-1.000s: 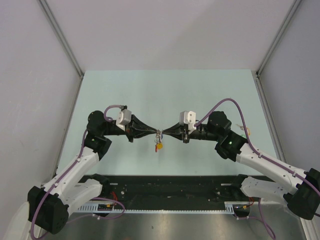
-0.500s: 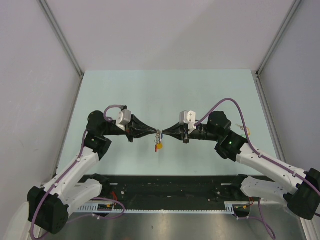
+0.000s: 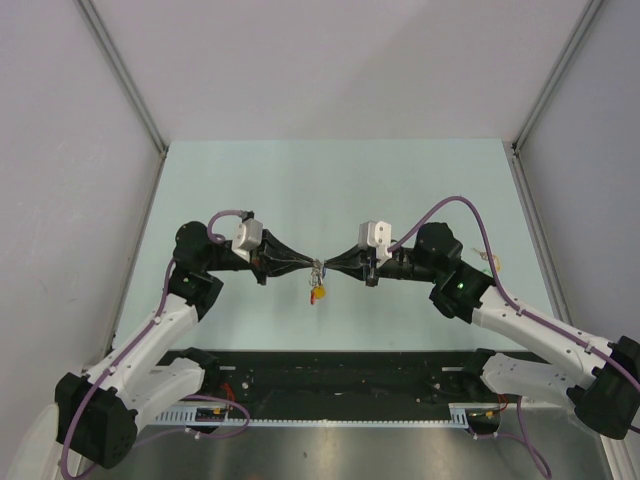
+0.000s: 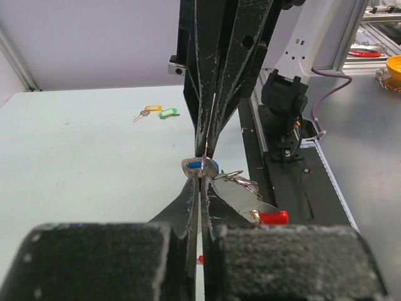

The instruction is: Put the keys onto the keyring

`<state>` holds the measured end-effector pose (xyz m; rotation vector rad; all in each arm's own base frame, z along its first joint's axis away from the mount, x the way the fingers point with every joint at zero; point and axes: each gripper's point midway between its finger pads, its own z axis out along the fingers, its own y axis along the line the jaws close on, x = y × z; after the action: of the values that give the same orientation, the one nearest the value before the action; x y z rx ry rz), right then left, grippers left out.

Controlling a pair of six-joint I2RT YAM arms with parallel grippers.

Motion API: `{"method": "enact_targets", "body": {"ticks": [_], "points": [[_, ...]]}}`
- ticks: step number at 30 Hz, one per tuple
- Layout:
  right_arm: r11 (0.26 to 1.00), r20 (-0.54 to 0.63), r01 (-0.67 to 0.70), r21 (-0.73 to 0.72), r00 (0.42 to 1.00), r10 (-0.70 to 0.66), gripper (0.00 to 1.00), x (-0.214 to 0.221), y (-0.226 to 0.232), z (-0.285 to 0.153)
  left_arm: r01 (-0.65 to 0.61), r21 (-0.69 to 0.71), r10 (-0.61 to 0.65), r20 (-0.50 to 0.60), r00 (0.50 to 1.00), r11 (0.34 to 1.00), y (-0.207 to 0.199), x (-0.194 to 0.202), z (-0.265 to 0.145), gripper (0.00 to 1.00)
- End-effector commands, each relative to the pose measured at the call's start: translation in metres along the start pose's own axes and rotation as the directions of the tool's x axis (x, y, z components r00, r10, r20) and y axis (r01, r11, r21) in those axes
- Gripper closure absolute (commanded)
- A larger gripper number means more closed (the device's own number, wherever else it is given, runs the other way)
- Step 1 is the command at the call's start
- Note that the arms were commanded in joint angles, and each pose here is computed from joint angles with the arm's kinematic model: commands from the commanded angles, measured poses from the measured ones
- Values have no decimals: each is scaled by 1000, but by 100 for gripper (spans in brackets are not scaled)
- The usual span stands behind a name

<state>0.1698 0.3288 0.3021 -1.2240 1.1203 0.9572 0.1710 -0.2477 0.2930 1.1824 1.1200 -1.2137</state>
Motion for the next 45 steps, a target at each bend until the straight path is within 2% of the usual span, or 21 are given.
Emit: {"method": "enact_targets", "body": {"ticks": [1,45], "points": [[999,65,37,22,997,-38,100,-27,-8,3,-76,35,75,21,997,996,-7,-13,-1,100],[999,43,23,-22,999,-22,100,-28,1,14,-65,91,66,-6,998,994,-16,-9,4,100]]}}
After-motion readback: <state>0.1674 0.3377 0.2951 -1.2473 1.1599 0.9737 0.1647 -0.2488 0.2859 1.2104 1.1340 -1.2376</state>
